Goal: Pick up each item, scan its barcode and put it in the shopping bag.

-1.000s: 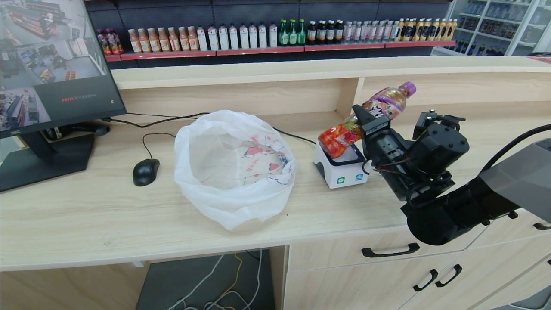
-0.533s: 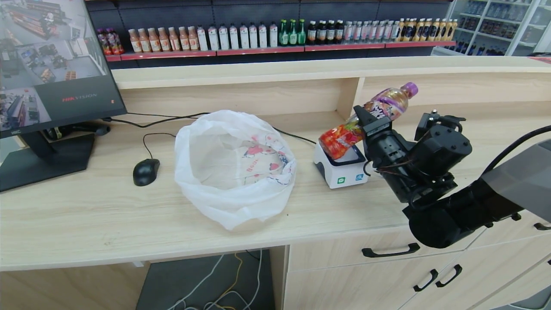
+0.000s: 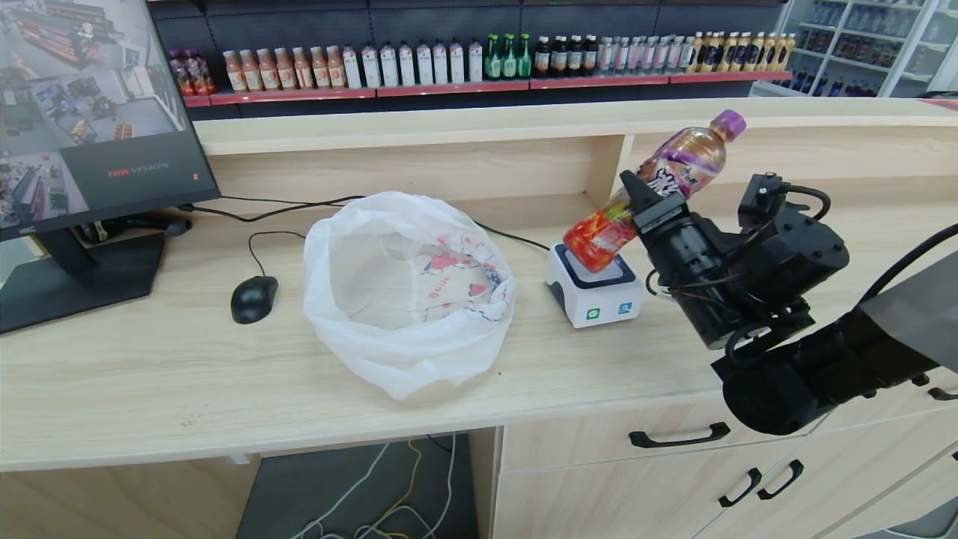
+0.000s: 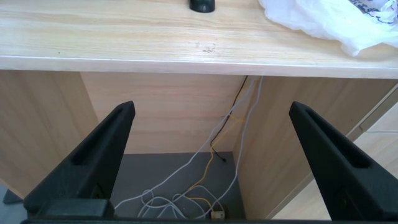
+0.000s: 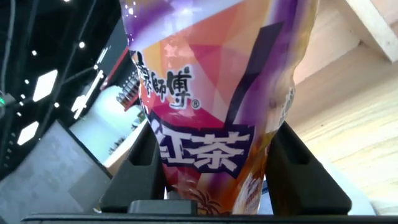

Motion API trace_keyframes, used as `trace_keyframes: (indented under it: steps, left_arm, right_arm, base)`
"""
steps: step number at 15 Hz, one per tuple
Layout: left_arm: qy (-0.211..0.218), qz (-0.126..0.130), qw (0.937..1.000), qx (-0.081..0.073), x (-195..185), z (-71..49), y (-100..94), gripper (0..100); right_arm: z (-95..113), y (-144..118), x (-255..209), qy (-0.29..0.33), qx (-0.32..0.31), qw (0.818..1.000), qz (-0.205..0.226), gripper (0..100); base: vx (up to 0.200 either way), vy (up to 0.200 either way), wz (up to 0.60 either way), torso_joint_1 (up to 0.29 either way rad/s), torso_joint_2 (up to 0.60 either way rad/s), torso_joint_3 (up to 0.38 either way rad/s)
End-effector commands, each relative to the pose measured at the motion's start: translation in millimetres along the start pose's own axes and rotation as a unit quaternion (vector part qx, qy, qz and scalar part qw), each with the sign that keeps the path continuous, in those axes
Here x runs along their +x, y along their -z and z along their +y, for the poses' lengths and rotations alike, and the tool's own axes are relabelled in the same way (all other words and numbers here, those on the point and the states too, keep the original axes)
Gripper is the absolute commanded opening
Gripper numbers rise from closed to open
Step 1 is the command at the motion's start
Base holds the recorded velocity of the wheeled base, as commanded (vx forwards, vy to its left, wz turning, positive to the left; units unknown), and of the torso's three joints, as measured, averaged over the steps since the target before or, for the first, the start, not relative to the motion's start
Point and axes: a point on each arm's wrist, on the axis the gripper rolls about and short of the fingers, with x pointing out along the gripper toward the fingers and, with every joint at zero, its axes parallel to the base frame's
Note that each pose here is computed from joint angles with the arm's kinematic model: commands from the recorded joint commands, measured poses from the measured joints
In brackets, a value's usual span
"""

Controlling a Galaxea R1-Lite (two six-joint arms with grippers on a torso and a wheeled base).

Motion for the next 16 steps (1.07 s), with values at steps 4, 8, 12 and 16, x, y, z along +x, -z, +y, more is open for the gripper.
trace_keyframes:
  steps: [4,8,12,16]
  left_arm:
    - [0.000,0.000,1.0000,0.000,0,0.0,0.0,100]
    - [0.000,0.000,1.0000,0.000,0,0.0,0.0,100]
    - [0.000,0.000,1.0000,0.000,0,0.0,0.0,100]
    - [0.000,0.000,1.0000,0.000,0,0.0,0.0,100]
  right_arm:
    - [30,-27,-8,-0.050,-0.136,0.989,-0.016,0]
    - [45,-39,-17,-0.086,-0.272,0.958,-0.021,0]
    - [52,-50,-32,-0.090,-0.343,0.935,-0.024,0]
    - [56,-53,-43,-0.146,-0.410,0.900,-0.008,0]
  base:
    - [0.000,0.000,0.00,0.000,0.00,0.000]
    - [0.000,0.000,0.00,0.000,0.00,0.000]
    - [0.000,0.000,0.00,0.000,0.00,0.000]
    - [0.000,0.000,0.00,0.000,0.00,0.000]
